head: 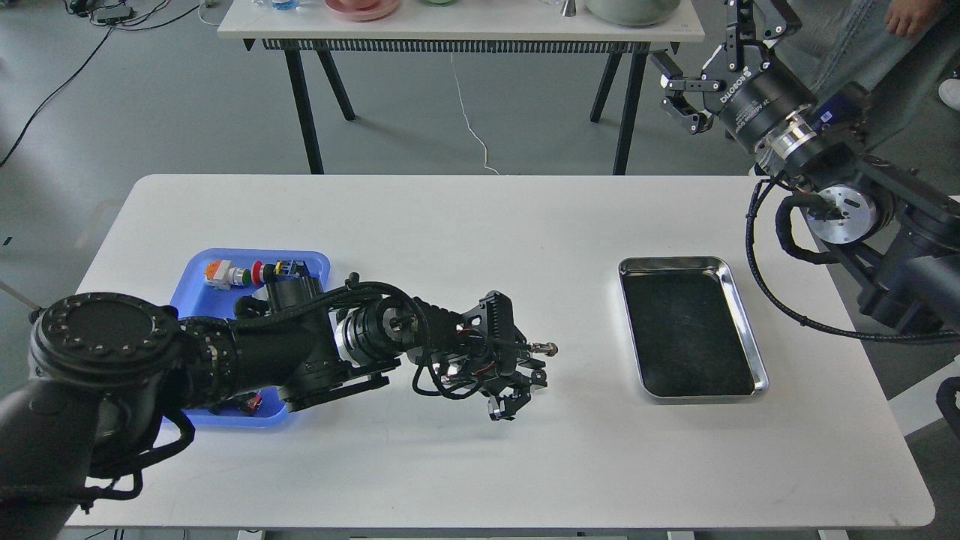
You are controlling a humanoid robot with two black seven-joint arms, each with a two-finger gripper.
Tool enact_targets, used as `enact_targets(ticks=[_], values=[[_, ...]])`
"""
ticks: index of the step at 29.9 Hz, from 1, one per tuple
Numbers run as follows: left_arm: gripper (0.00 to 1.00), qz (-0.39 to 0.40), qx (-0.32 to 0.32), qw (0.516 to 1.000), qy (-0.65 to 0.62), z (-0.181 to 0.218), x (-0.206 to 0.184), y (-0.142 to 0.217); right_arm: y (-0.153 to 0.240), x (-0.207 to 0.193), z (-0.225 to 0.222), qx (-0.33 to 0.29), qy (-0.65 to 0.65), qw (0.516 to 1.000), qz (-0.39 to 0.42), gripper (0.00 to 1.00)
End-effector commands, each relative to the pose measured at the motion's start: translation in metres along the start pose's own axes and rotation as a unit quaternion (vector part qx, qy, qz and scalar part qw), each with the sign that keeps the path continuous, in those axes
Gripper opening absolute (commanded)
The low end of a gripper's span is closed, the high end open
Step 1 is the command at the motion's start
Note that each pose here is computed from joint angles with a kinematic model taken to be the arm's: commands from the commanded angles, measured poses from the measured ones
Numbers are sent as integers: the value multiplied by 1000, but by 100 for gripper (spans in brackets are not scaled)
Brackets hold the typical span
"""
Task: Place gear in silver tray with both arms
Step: 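Lower the gear onto the table and open the left gripper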
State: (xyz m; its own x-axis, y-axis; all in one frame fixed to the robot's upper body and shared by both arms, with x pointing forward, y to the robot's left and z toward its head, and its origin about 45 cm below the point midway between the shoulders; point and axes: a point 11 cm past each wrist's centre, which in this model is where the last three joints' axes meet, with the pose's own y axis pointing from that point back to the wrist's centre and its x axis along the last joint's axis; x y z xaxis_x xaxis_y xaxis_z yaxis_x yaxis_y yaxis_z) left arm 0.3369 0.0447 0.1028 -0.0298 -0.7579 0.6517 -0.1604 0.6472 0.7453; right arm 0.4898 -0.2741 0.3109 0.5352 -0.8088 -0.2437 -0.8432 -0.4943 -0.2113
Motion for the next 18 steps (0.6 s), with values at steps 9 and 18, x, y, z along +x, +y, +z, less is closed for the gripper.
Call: enact_targets(ticks=[9, 18], values=[[49, -13, -3, 1000, 4, 0, -3, 0, 1, 1, 0, 0, 1, 1000, 1, 100], [88, 21, -58, 998, -12, 18, 24, 1, 17, 21, -13, -1, 18, 1000, 21, 100]])
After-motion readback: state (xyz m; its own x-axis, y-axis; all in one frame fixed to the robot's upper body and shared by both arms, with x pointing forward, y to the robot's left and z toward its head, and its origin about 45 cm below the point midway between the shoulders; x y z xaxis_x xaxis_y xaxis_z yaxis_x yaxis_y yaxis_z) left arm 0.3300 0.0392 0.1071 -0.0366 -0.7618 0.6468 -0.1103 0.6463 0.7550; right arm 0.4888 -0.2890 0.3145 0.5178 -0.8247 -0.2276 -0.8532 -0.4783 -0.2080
